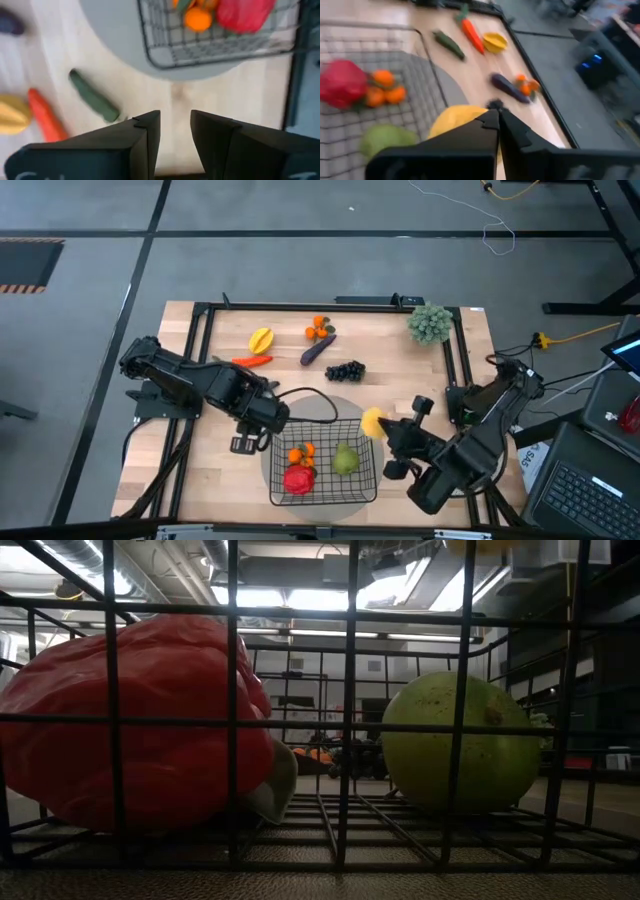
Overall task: Build produce basket
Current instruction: Put the yellow pear into the black wire basket, then put the starfruit into the black wire basket
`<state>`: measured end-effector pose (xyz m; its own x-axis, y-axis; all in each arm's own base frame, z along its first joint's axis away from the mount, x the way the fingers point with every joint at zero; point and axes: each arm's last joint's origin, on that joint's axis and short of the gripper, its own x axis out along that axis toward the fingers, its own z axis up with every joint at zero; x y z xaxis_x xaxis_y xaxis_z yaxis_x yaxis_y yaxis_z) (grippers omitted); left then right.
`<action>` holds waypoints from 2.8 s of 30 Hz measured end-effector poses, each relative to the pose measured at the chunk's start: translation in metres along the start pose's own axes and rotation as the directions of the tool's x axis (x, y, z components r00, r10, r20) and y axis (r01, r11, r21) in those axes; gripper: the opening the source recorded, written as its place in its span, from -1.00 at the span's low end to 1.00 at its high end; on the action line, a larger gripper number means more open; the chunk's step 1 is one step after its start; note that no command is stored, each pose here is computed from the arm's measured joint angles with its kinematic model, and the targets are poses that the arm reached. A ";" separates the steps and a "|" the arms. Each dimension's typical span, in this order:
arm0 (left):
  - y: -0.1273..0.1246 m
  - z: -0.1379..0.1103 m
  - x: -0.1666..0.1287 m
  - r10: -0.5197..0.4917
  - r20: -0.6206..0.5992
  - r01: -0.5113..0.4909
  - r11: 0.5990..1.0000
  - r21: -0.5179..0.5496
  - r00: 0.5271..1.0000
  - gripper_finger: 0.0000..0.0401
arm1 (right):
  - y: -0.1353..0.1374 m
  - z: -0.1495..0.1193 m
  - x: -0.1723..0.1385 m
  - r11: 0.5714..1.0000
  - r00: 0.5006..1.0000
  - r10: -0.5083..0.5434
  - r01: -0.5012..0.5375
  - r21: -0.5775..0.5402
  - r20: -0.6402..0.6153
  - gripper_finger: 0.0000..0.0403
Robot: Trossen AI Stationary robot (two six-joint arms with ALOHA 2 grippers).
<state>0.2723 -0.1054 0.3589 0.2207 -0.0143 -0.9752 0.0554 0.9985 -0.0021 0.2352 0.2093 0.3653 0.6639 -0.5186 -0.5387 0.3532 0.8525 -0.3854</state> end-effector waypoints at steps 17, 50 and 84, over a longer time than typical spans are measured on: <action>-0.006 -0.019 -0.011 0.059 -0.051 -0.060 0.998 -0.017 0.997 -0.52 | -0.010 0.073 0.046 0.881 0.880 0.471 -0.467 -0.073 0.060 -1.00; 0.030 -0.045 -0.056 0.259 0.163 -0.225 0.953 -0.200 0.952 -0.52 | -0.034 0.084 0.079 0.724 0.721 0.690 -0.688 0.057 -0.067 -0.57; 0.241 -0.094 0.076 0.094 -0.110 -0.139 0.825 -0.548 0.990 -0.52 | -0.177 0.084 0.010 0.894 0.882 0.447 -0.437 0.096 -0.147 -0.57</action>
<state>0.2114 0.1393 0.2634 0.1168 0.0858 -0.9894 -0.5189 0.8547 0.0128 0.2349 0.0583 0.4914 0.6469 -0.0858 -0.7577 0.0885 0.9954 -0.0372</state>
